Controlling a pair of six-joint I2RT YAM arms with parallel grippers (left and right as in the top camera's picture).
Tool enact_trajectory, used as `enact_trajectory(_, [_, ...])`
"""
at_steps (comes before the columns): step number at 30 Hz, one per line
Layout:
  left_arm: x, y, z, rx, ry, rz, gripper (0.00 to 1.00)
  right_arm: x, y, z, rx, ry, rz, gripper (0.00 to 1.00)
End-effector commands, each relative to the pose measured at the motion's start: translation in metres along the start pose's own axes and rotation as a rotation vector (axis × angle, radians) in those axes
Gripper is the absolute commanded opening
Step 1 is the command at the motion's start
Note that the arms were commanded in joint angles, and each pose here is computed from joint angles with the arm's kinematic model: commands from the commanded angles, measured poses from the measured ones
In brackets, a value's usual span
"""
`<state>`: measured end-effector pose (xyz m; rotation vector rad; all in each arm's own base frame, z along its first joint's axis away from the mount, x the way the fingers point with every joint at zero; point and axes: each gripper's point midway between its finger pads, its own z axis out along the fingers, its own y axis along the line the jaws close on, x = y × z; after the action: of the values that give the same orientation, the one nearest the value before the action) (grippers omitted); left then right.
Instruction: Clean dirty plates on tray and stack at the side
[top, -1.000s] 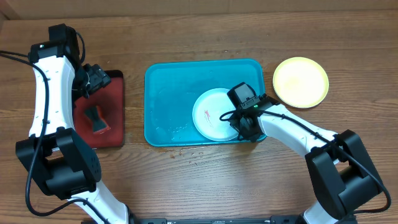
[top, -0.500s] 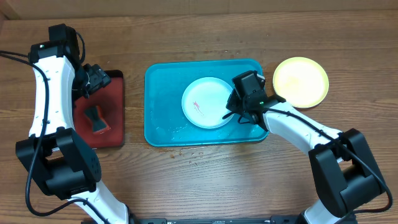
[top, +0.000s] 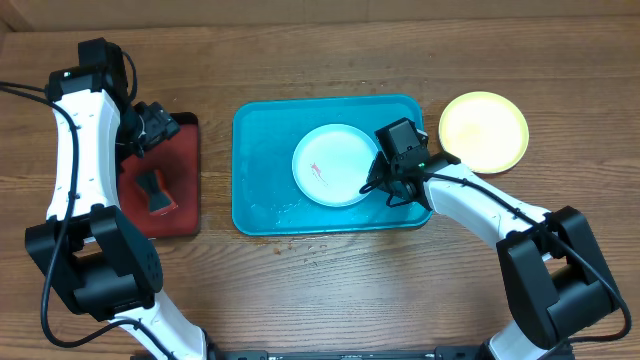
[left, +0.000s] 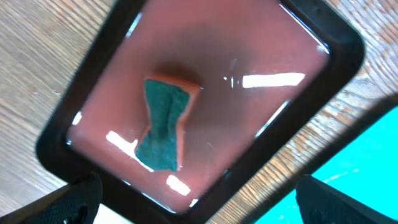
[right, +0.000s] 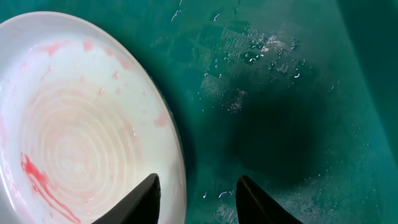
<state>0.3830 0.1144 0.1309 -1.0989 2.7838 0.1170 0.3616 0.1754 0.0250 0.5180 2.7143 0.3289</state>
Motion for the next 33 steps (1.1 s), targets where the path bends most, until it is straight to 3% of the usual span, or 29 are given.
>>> enact_trajectory(1, [0.000,-0.012,-0.011,0.072,-0.002,-0.002,1.00,0.000,0.000,0.004,0.004,-0.004,0.071,0.36])
enact_trajectory(7, [0.006,-0.017,-0.011,0.106,0.032,-0.001,1.00,0.003,-0.002,0.019,0.026,0.017,0.036,0.40])
enact_trajectory(16, [0.007,-0.020,-0.010,0.119,0.038,0.001,0.98,-0.017,0.016,-0.003,0.039,0.028,-0.097,0.40])
enact_trajectory(23, [0.013,-0.020,-0.002,0.110,0.055,0.010,0.99,-0.010,0.015,0.012,0.071,0.103,-0.146,0.39])
enact_trajectory(26, [0.014,-0.020,0.000,0.108,0.058,0.010,1.00,-0.006,0.013,0.022,0.099,0.143,-0.156,0.26])
enact_trajectory(28, [0.012,-0.021,0.000,0.112,0.052,0.010,1.00,-0.004,0.006,0.029,0.128,0.146,-0.135,0.25])
enact_trajectory(32, [0.011,-0.020,0.000,0.106,0.047,0.010,1.00,0.000,0.001,0.038,0.151,0.156,-0.133,0.32])
enact_trajectory(33, [0.011,-0.019,0.000,0.104,0.046,0.009,0.95,0.000,0.000,0.039,0.154,0.159,-0.131,0.33])
